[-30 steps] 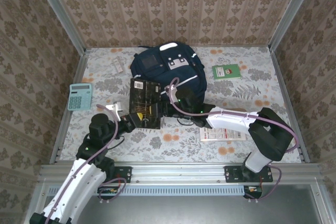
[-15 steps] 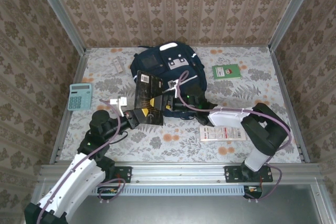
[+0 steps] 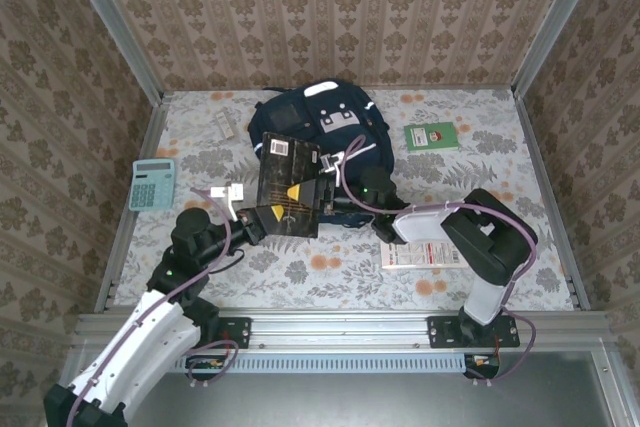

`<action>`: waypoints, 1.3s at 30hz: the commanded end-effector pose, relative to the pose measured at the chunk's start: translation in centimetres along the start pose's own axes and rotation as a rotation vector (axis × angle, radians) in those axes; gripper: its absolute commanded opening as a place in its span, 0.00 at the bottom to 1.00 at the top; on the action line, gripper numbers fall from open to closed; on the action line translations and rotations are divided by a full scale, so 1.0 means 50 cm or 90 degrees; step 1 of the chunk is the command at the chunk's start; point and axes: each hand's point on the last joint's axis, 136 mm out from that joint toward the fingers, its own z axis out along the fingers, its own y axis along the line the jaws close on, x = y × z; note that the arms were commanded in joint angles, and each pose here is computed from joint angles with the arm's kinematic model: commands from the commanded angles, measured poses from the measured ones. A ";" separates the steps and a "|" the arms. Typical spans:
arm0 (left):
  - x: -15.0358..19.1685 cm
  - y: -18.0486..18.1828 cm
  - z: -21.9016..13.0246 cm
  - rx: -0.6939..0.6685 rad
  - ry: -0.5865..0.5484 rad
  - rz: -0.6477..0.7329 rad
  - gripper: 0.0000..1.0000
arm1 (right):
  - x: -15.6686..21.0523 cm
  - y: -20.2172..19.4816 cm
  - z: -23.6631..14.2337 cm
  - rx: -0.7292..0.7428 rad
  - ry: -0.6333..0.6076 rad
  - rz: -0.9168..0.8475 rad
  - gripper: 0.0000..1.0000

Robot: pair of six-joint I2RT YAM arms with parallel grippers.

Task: Pack the student bag

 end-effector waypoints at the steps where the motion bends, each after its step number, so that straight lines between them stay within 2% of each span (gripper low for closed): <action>1: -0.024 -0.009 -0.004 -0.009 -0.013 0.025 0.00 | 0.021 0.088 -0.014 -0.064 0.032 -0.076 0.77; 7: -0.023 0.002 0.002 -0.016 0.001 0.018 0.00 | 0.024 0.082 -0.048 -0.026 0.030 -0.098 0.63; 9: -0.020 0.003 0.009 -0.015 0.014 0.014 0.00 | 0.025 0.083 -0.055 -0.017 0.032 -0.109 0.42; 11: -0.017 0.004 0.017 -0.012 0.028 0.010 0.00 | 0.027 0.085 -0.057 -0.014 0.036 -0.114 0.25; 13: -0.014 0.004 0.024 -0.007 0.037 0.007 0.00 | 0.025 0.092 -0.058 -0.017 0.037 -0.117 0.20; 15: -0.013 0.005 0.027 -0.008 0.043 0.005 0.00 | 0.025 0.094 -0.058 -0.016 0.040 -0.119 0.00; 18: -0.017 0.007 0.026 -0.018 0.044 0.016 0.02 | 0.019 0.087 -0.066 0.007 0.026 -0.121 0.00; 19: -0.019 0.010 0.025 -0.028 0.043 0.020 0.07 | 0.015 0.082 -0.073 0.018 0.016 -0.122 0.00; 21: -0.026 0.019 0.023 -0.058 0.043 0.033 0.29 | -0.002 0.069 -0.096 0.052 -0.022 -0.119 0.00; 23: -0.036 0.035 0.023 -0.100 0.039 0.047 0.46 | -0.023 0.060 -0.131 0.092 -0.072 -0.119 0.00; 24: -0.039 0.043 0.025 -0.122 0.040 0.059 0.51 | -0.034 0.050 -0.152 0.121 -0.098 -0.117 0.00; 27: -0.047 0.060 0.040 -0.175 0.052 0.091 0.57 | -0.053 0.024 -0.220 0.218 -0.167 -0.120 0.00; 31: -0.056 0.069 0.080 -0.223 0.072 0.134 0.60 | -0.065 0.008 -0.325 0.340 -0.257 -0.119 0.00; 35: -0.048 0.081 0.144 -0.276 0.108 0.197 0.60 | -0.061 0.011 -0.445 0.452 -0.347 -0.126 0.00; 39: -0.023 0.069 0.223 -0.298 0.163 0.274 0.56 | -0.045 0.027 -0.533 0.513 -0.401 -0.145 0.00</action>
